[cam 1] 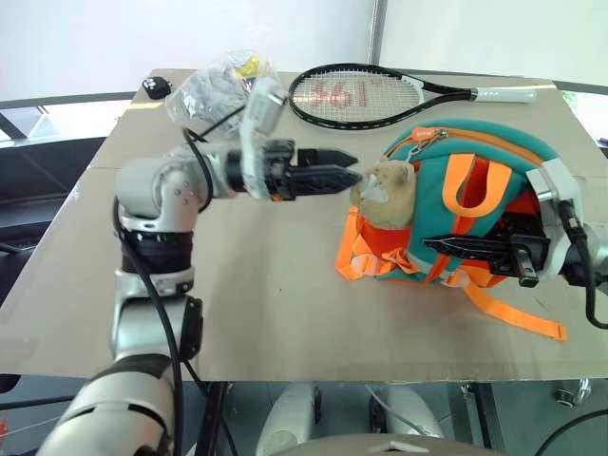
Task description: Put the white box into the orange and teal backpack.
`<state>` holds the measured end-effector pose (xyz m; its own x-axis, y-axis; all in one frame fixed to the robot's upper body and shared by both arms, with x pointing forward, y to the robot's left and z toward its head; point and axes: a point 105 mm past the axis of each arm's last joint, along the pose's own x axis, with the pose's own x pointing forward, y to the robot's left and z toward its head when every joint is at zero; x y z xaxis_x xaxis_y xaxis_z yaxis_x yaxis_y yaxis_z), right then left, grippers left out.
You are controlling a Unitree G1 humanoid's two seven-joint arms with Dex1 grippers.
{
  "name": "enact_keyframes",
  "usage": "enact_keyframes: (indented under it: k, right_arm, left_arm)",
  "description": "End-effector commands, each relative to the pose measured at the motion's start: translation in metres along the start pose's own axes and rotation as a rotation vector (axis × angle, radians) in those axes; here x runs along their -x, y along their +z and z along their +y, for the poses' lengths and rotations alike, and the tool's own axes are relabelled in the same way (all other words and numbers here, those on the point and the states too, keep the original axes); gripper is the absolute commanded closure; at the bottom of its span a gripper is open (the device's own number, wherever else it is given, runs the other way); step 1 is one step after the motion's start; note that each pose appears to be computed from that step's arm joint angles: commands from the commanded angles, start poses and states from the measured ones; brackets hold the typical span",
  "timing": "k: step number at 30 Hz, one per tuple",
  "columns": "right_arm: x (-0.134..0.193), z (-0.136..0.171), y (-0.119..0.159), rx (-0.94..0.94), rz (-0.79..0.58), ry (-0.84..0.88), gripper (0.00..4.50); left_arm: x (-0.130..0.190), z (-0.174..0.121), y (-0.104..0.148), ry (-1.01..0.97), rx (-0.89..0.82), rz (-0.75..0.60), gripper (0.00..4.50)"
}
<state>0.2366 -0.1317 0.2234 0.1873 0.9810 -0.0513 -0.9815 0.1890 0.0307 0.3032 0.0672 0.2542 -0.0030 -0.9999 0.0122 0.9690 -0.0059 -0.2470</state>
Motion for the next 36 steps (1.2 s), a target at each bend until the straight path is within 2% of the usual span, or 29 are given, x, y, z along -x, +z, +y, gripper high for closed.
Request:
enact_keyframes:
  k: [1,7,13,15,16,18,21,26,31,34,36]
  right_arm:
    - [0.0,0.005,0.01,0.052,-0.016,0.017,4.5]
    - [0.001,0.006,0.009,0.052,-0.015,0.008,4.5]
    - [0.005,0.002,0.012,0.062,-0.037,-0.049,4.5]
    - [0.008,-0.003,0.015,0.071,-0.051,-0.089,4.5]
    - [0.011,-0.006,0.017,0.076,-0.062,-0.113,4.5]
    - [0.015,-0.014,0.023,0.091,-0.093,-0.172,4.5]
    - [0.033,-0.04,0.04,0.102,-0.214,-0.357,4.5]
    - [0.053,-0.064,0.053,0.075,-0.326,-0.512,4.5]
    - [0.062,-0.072,0.053,0.065,-0.354,-0.579,4.5]
    - [0.065,-0.08,0.051,0.07,-0.349,-0.638,4.5]
    - [0.065,-0.081,0.052,0.076,-0.349,-0.65,4.5]
  left_arm:
    - [-0.023,-0.014,0.0,-0.01,-0.021,0.0,0.55]
    - [-0.038,-0.01,-0.003,0.0,0.026,-0.03,0.55]
    - [-0.03,-0.012,-0.004,-0.019,-0.002,-0.014,3.15]
    - [-0.022,-0.008,0.0,0.007,-0.016,-0.028,3.93]
    - [-0.017,-0.007,0.003,0.018,-0.029,-0.041,4.13]
    - [-0.007,-0.003,0.012,0.05,-0.057,-0.071,4.18]
    - [0.022,0.011,0.032,0.152,-0.076,-0.144,4.18]
    - [0.055,0.025,0.028,0.266,0.001,-0.194,4.18]
    - [0.074,0.04,-0.008,0.389,0.085,-0.153,4.18]
    - [0.08,0.05,-0.061,0.489,0.201,-0.095,4.18]
    - [0.079,0.05,-0.083,0.52,0.249,-0.086,4.18]
